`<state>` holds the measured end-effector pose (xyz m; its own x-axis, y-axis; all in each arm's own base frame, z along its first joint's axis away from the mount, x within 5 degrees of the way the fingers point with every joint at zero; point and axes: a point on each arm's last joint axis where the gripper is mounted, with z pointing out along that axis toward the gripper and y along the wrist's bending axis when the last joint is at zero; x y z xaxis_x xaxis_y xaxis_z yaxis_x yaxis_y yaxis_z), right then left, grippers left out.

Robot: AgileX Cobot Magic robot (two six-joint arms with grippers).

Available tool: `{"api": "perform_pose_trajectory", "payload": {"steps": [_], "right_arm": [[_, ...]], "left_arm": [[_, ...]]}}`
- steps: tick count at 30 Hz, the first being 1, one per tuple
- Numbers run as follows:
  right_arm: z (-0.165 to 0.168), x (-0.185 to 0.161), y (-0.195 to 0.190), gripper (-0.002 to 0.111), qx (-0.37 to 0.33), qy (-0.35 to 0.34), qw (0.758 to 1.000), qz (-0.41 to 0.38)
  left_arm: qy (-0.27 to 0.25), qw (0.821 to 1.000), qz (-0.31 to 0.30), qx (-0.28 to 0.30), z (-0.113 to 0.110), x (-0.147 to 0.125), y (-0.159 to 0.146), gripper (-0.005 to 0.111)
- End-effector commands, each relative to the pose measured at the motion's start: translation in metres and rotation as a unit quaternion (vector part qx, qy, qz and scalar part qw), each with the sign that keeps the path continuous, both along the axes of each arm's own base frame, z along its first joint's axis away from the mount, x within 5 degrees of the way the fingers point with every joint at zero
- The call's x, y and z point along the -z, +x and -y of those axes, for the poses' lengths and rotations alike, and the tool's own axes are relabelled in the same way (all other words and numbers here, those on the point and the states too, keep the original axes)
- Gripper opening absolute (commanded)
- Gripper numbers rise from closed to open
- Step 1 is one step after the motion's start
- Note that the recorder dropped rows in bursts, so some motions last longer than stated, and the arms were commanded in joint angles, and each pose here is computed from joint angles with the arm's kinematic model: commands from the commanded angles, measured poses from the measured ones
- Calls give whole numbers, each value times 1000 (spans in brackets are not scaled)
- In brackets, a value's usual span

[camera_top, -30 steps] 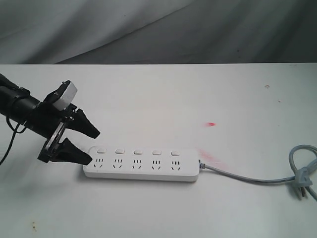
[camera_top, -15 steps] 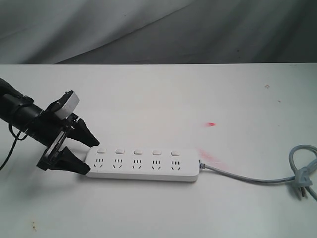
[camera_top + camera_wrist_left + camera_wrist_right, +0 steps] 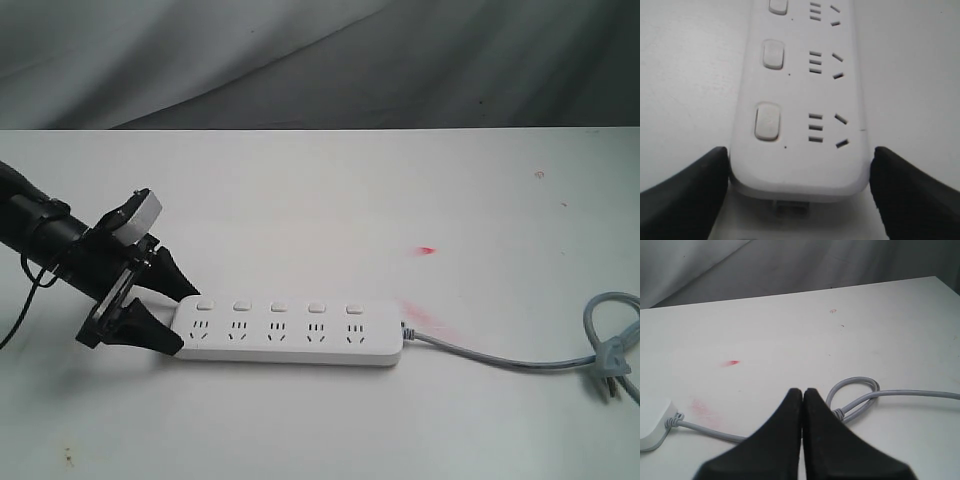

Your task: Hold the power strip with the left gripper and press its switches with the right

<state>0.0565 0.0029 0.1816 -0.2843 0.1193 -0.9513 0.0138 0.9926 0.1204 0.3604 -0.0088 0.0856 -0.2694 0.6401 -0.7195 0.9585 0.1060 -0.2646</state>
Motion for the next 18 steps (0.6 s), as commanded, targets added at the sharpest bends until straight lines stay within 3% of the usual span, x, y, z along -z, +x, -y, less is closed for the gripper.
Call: {"api": "perform_pose_trajectory", "payload": {"steps": [1,3,18], "right_arm": [[1,0,0,0,4,-8,1000,3],[1,0,0,0,4,-8,1000,3],[1,0,0,0,4,-8,1000,3]], "left_arm": [[5,1000,11,-1,1,-2,3,49],[5,1000,11,-1,1,-2,3,44],[5,1000,11,-2,0,-2,3,44]]}}
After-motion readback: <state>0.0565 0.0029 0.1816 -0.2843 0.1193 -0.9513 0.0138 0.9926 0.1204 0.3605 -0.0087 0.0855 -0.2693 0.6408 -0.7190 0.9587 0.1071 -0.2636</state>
